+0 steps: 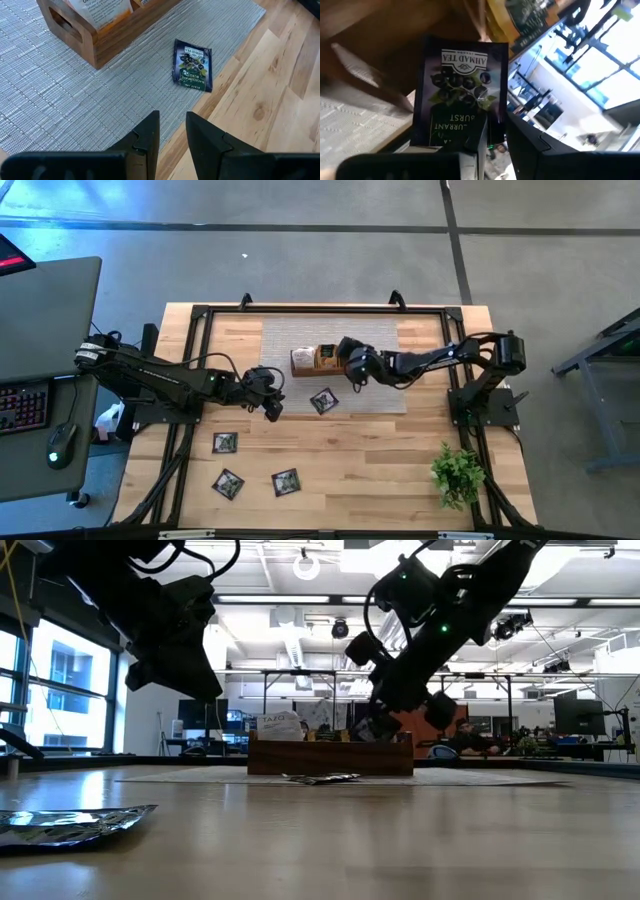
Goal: Pick & Place Tea
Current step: Put the violet tea bag into the right section of the wooden organizer
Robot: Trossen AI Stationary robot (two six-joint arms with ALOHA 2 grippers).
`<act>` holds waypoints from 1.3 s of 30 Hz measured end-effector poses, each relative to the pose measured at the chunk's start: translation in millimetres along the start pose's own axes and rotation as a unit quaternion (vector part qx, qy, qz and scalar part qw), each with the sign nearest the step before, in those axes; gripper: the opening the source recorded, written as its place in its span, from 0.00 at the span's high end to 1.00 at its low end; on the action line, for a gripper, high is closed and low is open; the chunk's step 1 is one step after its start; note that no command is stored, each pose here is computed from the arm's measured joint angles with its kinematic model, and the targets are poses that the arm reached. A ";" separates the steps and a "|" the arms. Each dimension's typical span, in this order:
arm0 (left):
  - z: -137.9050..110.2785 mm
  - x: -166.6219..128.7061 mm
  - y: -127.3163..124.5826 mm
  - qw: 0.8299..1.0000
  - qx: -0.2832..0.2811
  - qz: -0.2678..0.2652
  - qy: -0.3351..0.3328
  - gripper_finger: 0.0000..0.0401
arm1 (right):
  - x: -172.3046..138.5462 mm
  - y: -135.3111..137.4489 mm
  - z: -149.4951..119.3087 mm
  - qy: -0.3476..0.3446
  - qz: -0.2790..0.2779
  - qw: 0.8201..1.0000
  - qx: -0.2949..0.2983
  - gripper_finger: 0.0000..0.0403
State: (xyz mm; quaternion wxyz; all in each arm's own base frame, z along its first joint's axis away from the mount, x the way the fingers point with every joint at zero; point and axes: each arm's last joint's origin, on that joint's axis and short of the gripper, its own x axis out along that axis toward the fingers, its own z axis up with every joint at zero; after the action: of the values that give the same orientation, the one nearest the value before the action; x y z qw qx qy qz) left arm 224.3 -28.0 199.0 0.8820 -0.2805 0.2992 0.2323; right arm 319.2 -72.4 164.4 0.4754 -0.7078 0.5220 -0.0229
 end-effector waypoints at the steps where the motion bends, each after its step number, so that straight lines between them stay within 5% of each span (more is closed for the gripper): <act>1: 0.0 0.0 0.0 1.000 0.000 0.000 0.000 0.77 | -0.1 -0.5 -0.1 0.001 -0.002 1.000 0.011 0.84; 7: 0.0 0.0 0.0 1.000 0.000 0.000 0.000 0.77 | -6.6 -3.0 3.1 0.021 -0.009 0.999 0.029 0.84; 17: -0.3 0.0 -0.6 1.000 -0.004 -0.008 0.007 0.77 | -26.0 -8.8 17.3 -0.050 -0.033 0.996 0.072 0.85; 22: -0.4 0.0 -0.7 1.000 -0.004 -0.010 0.009 0.77 | -31.9 -12.9 15.7 0.004 -0.047 0.980 0.193 0.85; 27: -0.1 0.0 -1.1 1.000 -0.005 -0.012 0.007 0.77 | -37.2 -6.9 12.0 -0.024 -0.009 0.952 0.306 0.85; 30: 0.4 0.0 -1.5 1.000 -0.006 -0.013 0.005 0.77 | -47.2 -13.3 9.9 -0.093 -0.002 0.912 0.400 0.85; 33: 1.4 0.0 -2.5 1.000 -0.009 -0.018 -0.002 0.77 | -62.6 -21.1 9.6 -0.238 0.044 0.847 0.474 0.85; 37: 1.7 0.0 -2.8 1.000 -0.010 -0.020 -0.003 0.77 | -80.3 -31.7 13.2 -0.424 0.153 0.695 0.560 0.85; 39: 1.8 0.0 -2.9 1.000 -0.010 -0.020 -0.003 0.77 | -86.5 -33.6 17.7 -0.459 0.198 0.643 0.580 0.85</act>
State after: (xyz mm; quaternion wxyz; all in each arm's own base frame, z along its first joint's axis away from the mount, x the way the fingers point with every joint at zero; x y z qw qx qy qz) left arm 226.7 -29.0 201.2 0.8845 -0.2943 0.2883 0.2190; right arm 313.4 5.0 218.3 0.9605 -0.0861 0.2444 0.1018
